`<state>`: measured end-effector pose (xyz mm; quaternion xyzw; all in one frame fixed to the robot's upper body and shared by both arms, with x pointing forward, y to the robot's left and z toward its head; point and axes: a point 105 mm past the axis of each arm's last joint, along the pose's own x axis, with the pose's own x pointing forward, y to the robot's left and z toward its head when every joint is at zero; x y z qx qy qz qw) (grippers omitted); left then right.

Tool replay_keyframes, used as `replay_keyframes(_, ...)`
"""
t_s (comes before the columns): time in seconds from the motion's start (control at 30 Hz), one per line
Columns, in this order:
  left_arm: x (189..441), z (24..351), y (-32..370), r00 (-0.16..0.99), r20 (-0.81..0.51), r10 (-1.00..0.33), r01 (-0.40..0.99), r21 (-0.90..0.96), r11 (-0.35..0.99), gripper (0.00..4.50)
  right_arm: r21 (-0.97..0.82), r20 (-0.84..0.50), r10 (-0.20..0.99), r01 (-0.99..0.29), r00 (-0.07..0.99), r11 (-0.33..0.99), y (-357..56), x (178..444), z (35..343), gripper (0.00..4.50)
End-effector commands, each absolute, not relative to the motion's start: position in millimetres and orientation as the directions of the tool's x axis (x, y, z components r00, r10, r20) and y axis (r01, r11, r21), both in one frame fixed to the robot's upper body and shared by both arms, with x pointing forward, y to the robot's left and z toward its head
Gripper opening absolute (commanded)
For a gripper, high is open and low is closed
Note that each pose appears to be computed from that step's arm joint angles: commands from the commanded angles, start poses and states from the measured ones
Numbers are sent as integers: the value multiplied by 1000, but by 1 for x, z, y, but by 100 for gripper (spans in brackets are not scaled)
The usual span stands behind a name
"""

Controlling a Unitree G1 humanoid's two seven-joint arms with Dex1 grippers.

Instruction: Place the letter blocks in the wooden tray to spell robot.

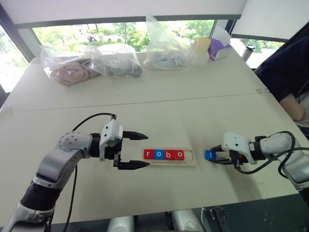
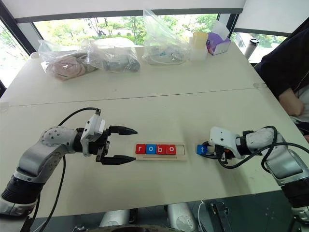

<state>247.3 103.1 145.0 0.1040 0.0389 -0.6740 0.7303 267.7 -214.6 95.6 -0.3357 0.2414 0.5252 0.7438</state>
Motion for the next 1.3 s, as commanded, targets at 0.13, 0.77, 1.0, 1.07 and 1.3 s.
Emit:
replay_keyframes(0.13, 247, 155, 102, 83, -182, -980, 989, 133, 59, 450, -300, -653, 681, -938, 333, 171, -180, 267, 125, 112)
replay_keyframes(0.77, 247, 154, 100, 99, -173, -980, 988, 131, 77, 450, -242, -690, 676, -963, 258, 120, -155, 268, 106, 112)
replay_keyframes(1.0, 246, 154, 100, 110, -171, -979, 988, 129, 88, 450, -238, -692, 680, -966, 243, 103, -150, 270, 104, 112)
replay_keyframes(1.07, 246, 154, 100, 113, -169, -979, 988, 128, 91, 450, -237, -691, 681, -966, 242, 102, -149, 270, 104, 112)
replay_keyframes(1.3, 247, 154, 99, 123, -164, -979, 986, 130, 102, 450, -228, -694, 683, -969, 230, 94, -148, 269, 103, 112)
